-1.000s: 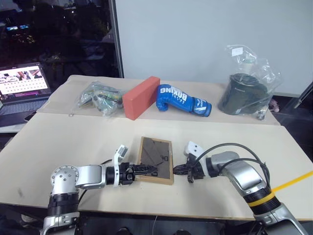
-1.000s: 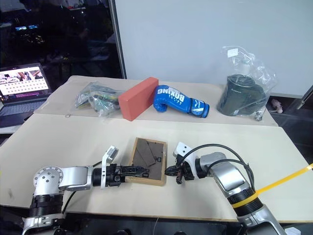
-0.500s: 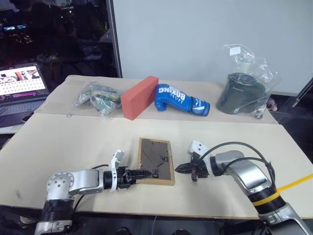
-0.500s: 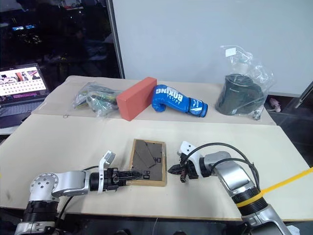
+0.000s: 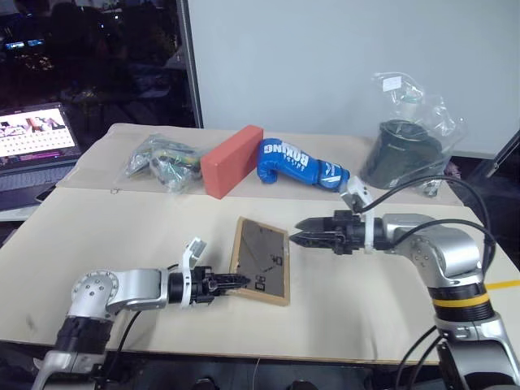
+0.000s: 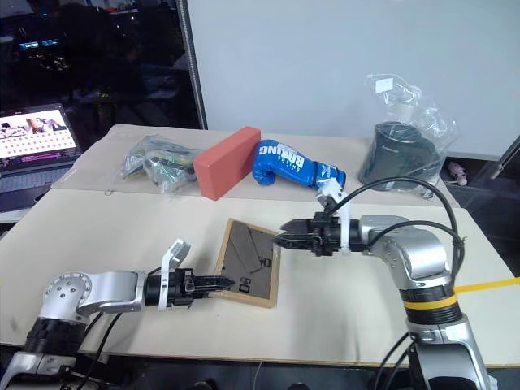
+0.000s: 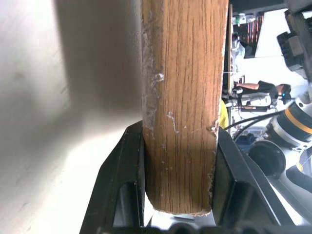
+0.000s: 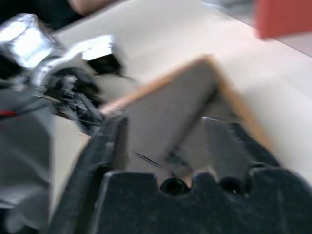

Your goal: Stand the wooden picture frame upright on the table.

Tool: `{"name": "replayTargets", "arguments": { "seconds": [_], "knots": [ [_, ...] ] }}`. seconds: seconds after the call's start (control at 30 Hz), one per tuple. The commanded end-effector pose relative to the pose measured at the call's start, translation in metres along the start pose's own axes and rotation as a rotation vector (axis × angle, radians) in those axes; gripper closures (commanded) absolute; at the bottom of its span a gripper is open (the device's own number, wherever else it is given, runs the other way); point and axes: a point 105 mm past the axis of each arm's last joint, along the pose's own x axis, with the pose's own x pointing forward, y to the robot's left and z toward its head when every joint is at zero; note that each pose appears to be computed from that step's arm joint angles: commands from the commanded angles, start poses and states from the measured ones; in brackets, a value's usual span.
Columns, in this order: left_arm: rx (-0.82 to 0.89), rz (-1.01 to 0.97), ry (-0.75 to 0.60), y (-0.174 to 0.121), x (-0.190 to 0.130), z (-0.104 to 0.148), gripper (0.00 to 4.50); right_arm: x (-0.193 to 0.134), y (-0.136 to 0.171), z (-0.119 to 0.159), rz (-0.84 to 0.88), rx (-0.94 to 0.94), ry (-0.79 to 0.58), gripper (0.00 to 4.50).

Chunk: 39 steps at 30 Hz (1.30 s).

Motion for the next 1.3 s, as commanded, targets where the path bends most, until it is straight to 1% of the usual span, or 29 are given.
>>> {"name": "replayTargets", "arguments": {
  "seconds": [0.03, 0.13, 0.2, 0.27, 0.33, 0.47, 0.53, 0.63, 0.77, 0.87, 0.9, 0.93, 0.97, 1.03, 1.13, 1.2, 1.3],
  "knots": [
    [0.078, -0.070, 0.005, -0.023, 0.004, 0.007, 3.35, 0.013, -0.003, -0.002, 0.015, 0.078, 0.010, 0.02],
    [0.102, -0.091, 0.003, -0.030, 0.005, 0.009, 3.35, 0.025, -0.009, -0.009, 0.011, 0.079, 0.018, 0.02],
    [0.155, -0.141, 0.004, -0.043, 0.002, 0.008, 3.35, 0.033, -0.015, -0.011, -0.015, 0.065, 0.008, 0.02],
    [0.193, -0.186, 0.009, -0.054, -0.001, 0.006, 3.35, 0.040, -0.004, -0.013, 0.050, 0.074, 0.014, 0.02],
    [0.197, -0.188, -0.009, -0.055, -0.003, 0.009, 3.35, 0.042, 0.011, -0.014, 0.133, 0.039, 0.017, 0.02],
    [0.172, -0.140, -0.025, -0.044, -0.006, 0.017, 3.35, 0.031, 0.041, -0.002, 0.280, -0.090, -0.056, 0.02],
    [0.160, -0.168, -0.022, -0.048, -0.010, 0.020, 3.35, 0.025, 0.044, -0.002, 0.280, -0.146, -0.058, 0.02],
    [0.170, -0.193, 0.002, -0.052, -0.014, 0.021, 3.35, 0.015, 0.037, 0.000, 0.222, -0.236, -0.066, 0.02],
    [0.181, -0.190, 0.045, -0.050, -0.013, 0.017, 3.35, 0.007, 0.041, 0.008, 0.229, -0.259, -0.093, 0.02],
    [0.187, -0.191, 0.047, -0.050, -0.016, 0.018, 3.35, 0.000, 0.031, 0.004, 0.180, -0.296, -0.064, 0.02],
    [0.193, -0.187, 0.044, -0.049, -0.017, 0.019, 3.35, -0.005, 0.023, -0.002, 0.146, -0.312, -0.032, 0.02],
    [0.195, -0.184, 0.046, -0.049, -0.019, 0.019, 3.35, -0.012, 0.014, -0.008, 0.110, -0.328, 0.003, 0.02],
    [0.197, -0.186, 0.042, -0.049, -0.024, 0.021, 3.35, -0.025, 0.000, -0.011, 0.042, -0.339, 0.032, 0.02],
    [0.194, -0.191, 0.029, -0.049, -0.031, 0.025, 3.35, -0.045, -0.018, -0.014, -0.044, -0.365, 0.066, 0.02],
    [0.154, -0.205, -0.018, -0.046, -0.042, 0.036, 3.35, -0.069, -0.033, -0.017, -0.143, -0.465, 0.110, 0.02],
    [0.126, -0.222, -0.039, -0.044, -0.047, 0.040, 3.35, -0.079, -0.039, -0.018, -0.191, -0.503, 0.108, 0.02],
    [0.066, -0.293, -0.052, -0.047, -0.049, 0.044, 3.35, -0.084, -0.054, -0.018, -0.351, -0.735, 0.117, 0.02]
  ]
}}
